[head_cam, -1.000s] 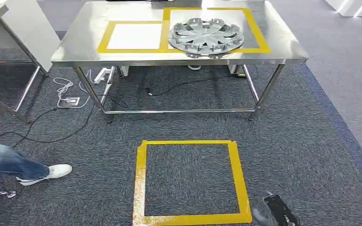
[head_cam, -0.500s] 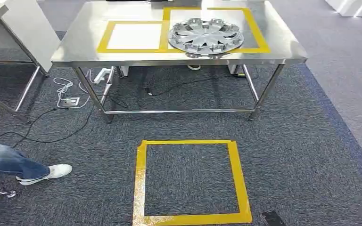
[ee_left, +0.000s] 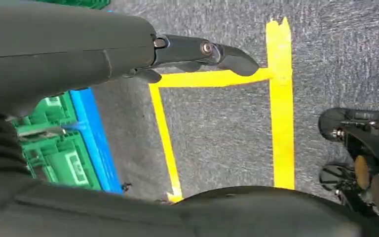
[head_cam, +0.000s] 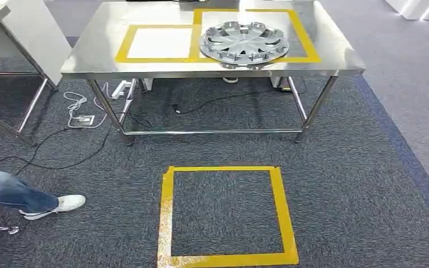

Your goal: Take the parts from the cabinet and place them on the table.

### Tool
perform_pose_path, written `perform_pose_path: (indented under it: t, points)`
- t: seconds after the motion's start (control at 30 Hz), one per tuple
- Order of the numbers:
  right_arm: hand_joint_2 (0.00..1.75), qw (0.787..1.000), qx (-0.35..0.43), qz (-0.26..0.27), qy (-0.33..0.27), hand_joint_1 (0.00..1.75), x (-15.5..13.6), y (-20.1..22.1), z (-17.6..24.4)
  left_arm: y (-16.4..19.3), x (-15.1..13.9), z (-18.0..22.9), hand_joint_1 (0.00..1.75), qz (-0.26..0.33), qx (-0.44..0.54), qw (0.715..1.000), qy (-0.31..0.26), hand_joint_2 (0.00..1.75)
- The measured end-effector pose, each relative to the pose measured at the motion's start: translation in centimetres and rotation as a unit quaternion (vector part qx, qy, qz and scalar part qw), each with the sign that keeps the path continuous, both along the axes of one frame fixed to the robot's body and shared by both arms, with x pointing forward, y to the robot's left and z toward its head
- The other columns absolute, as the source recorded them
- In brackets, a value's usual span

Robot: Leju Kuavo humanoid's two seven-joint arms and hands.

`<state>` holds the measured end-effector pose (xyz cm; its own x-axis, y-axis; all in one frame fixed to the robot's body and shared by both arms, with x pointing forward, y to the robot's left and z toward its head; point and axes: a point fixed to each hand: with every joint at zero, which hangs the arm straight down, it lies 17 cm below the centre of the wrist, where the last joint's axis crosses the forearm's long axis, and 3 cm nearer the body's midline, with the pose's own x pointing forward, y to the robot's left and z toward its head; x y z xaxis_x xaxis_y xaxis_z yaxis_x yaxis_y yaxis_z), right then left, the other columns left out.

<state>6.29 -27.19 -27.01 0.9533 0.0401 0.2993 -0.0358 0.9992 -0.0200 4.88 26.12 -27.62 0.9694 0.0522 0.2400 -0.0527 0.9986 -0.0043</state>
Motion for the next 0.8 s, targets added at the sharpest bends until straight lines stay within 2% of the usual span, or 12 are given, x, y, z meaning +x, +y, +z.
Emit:
perform_pose_path:
  t: [0.13, 0.17, 0.8]
  points:
    - [0.0, 1.0, 0.001, -0.002, 0.007, 0.0, -0.4, 0.1, -0.1, -0.1, 0.0, 0.0, 0.0, -0.007, 0.0, 1.0, -0.001, 0.0]
    - [1.75, 1.0, 0.001, -0.002, 0.009, 0.0, -0.5, 0.1, -0.2, -0.1, -0.1, 0.0, 0.0, -0.009, 0.0, 1.0, -0.001, 0.0]
    - [1.75, 1.0, 0.002, -0.003, 0.018, 0.0, -1.2, 0.1, -0.4, 0.0, 0.0, 0.0, 0.0, -0.012, 0.001, 1.0, -0.002, 0.0]
